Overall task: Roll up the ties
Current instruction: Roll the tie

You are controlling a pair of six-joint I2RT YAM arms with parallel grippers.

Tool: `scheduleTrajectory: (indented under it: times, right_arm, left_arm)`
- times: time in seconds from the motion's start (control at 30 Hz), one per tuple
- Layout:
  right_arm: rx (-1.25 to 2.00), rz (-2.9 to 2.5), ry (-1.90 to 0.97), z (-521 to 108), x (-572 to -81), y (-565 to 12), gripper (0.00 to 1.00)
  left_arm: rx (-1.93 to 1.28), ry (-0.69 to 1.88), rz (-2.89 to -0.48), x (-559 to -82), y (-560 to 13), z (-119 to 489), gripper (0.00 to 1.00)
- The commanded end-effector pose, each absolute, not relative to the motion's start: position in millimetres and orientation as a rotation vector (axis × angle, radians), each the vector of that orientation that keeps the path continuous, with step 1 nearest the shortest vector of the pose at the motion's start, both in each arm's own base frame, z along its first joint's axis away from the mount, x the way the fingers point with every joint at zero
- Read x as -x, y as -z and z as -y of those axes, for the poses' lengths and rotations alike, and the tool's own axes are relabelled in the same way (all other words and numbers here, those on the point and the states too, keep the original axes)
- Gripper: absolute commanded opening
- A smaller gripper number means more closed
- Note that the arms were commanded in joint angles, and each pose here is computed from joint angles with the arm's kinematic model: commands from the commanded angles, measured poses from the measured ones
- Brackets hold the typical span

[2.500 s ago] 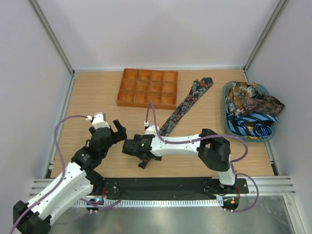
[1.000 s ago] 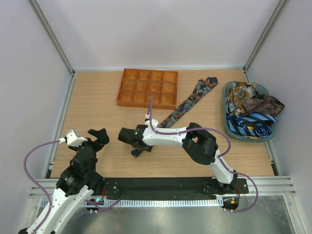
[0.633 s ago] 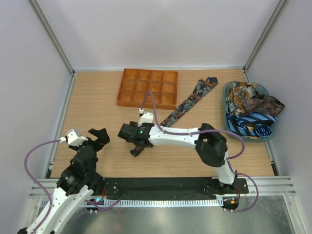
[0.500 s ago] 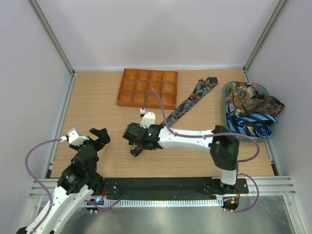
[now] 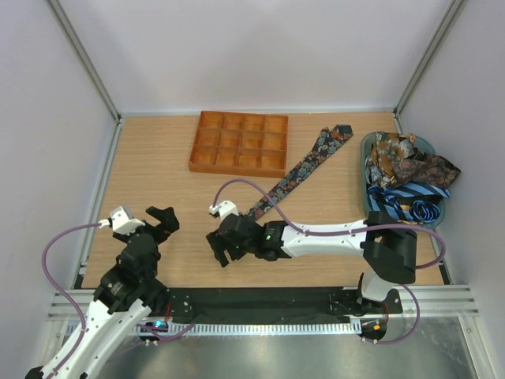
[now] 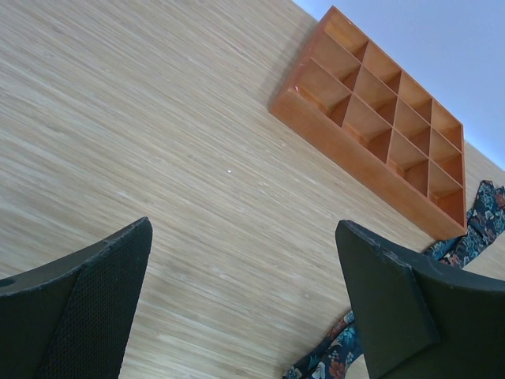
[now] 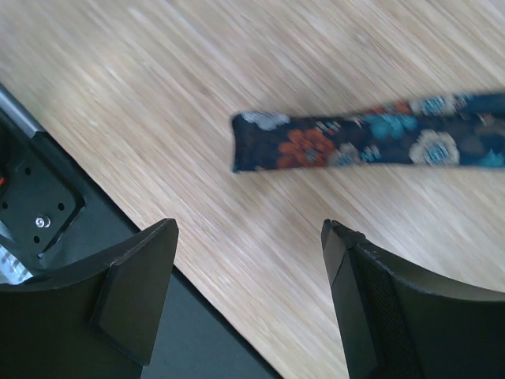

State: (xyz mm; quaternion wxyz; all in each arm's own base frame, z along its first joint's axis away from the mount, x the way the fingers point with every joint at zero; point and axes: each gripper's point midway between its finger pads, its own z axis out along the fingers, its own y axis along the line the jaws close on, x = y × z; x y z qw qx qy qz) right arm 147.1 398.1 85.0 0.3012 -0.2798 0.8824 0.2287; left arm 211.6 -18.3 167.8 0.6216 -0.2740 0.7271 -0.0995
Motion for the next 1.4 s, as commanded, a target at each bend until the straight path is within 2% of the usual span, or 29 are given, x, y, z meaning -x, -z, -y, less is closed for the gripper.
scheduleTrajectory:
  times: [0.0,0.3,0.87,1.1,1.2,1.37]
  right_arm:
    - [0.982,-2.125,-0.687,-443.5,-145.3,-108.3,0.81]
    - [1.013,-2.113,-0.523,-454.0,-163.9,-87.9,0.79]
    - [1.009,-2.102,-0.450,-452.0,-174.7,-61.8,0.76]
    - [0.995,-2.112,-0.500,-454.5,-157.9,-49.2,0.64]
    - [0.985,-2.117,-0.524,-457.1,-154.8,-47.9,0.51]
    - [0.953,-2.094,-0.581,-465.5,-154.6,-50.5,0.44]
  left_arm:
    - [0.644,0.229,-1.630,-216.5,-175.6,16.7,0.99]
    - [0.636,0.236,-1.631,-216.3,-176.1,18.1,0.99]
    - [0.625,0.250,-1.636,-216.7,-176.6,20.8,0.99]
    - [0.618,0.251,-1.645,-217.3,-175.5,22.6,0.99]
    - [0.615,0.251,-1.646,-217.8,-175.1,23.2,0.99]
    - [0.613,0.247,-1.650,-218.2,-174.3,23.4,0.99]
